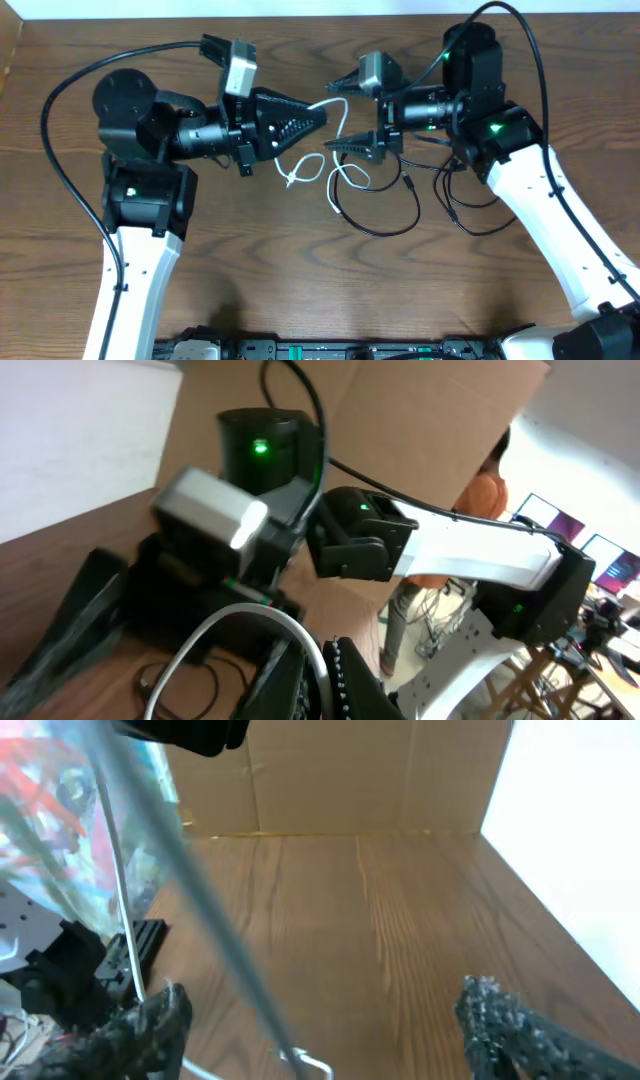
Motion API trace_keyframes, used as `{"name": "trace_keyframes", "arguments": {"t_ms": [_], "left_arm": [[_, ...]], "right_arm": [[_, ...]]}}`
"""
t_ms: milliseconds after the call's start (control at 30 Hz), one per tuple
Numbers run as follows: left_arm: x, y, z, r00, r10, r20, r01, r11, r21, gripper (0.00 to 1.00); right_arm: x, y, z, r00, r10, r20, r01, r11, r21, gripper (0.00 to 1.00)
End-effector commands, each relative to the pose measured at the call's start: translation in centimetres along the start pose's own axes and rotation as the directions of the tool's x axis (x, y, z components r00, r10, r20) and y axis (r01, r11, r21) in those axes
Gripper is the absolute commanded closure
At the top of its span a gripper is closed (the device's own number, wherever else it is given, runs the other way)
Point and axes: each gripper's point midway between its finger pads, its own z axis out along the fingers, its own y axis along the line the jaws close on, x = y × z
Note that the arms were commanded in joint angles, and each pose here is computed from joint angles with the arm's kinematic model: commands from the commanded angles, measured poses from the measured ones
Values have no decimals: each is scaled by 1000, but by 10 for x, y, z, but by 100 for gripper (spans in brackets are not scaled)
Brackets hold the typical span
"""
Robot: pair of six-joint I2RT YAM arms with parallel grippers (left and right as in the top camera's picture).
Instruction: Untangle cables
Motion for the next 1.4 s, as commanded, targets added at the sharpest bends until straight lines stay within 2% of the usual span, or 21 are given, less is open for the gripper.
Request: {"name": "trace_keyframes", "arguments": {"t_ms": [0,33,300,467,500,567,633,667,700,900,1233,1367], "left_arm": [[-9,-17,5,998,62,-2,-62,997,38,92],[-10,-17,5,998,66,-1,-66,997,38,92],[-12,-18,5,997,82,5,-82,996,34,92],[-15,-14,5,995,103,21,-103,995,12,91],[-15,-14,5,993,116,20,-117,993,12,87],[-15,-14,5,992,121,20,-121,993,12,66],[-13,-15,5,992,129,15,-129,991,21,49],[-12,-16,5,991,136,12,-137,990,26,28],[-12,-15,5,991,134,12,-134,991,25,24],[-3,-8,5,995,103,4,-103,994,22,22],[30,10,5,996,59,-61,-59,998,-4,22],[37,13,4,995,67,-75,-68,998,-10,22]], "right_arm": [[-1,1,3,1000,6,-4,-6,1000,5,52],[0,0,3,1000,9,-6,-9,1000,9,98],[13,-15,-15,996,87,-32,-85,994,68,99],[32,-42,-32,964,260,-64,-239,944,228,99],[38,-47,-36,951,300,-70,-272,925,266,99],[49,-57,-43,923,377,-71,-332,878,344,99],[60,-71,-51,873,486,-41,-418,788,453,99],[64,-76,-55,853,522,-24,-444,749,493,99],[66,-79,-57,836,548,-9,-465,718,517,99],[55,-75,-64,780,622,65,-554,640,532,99],[16,-69,-122,768,626,132,-509,473,719,99],[-1,-63,-147,737,649,186,-524,377,763,99]]}}
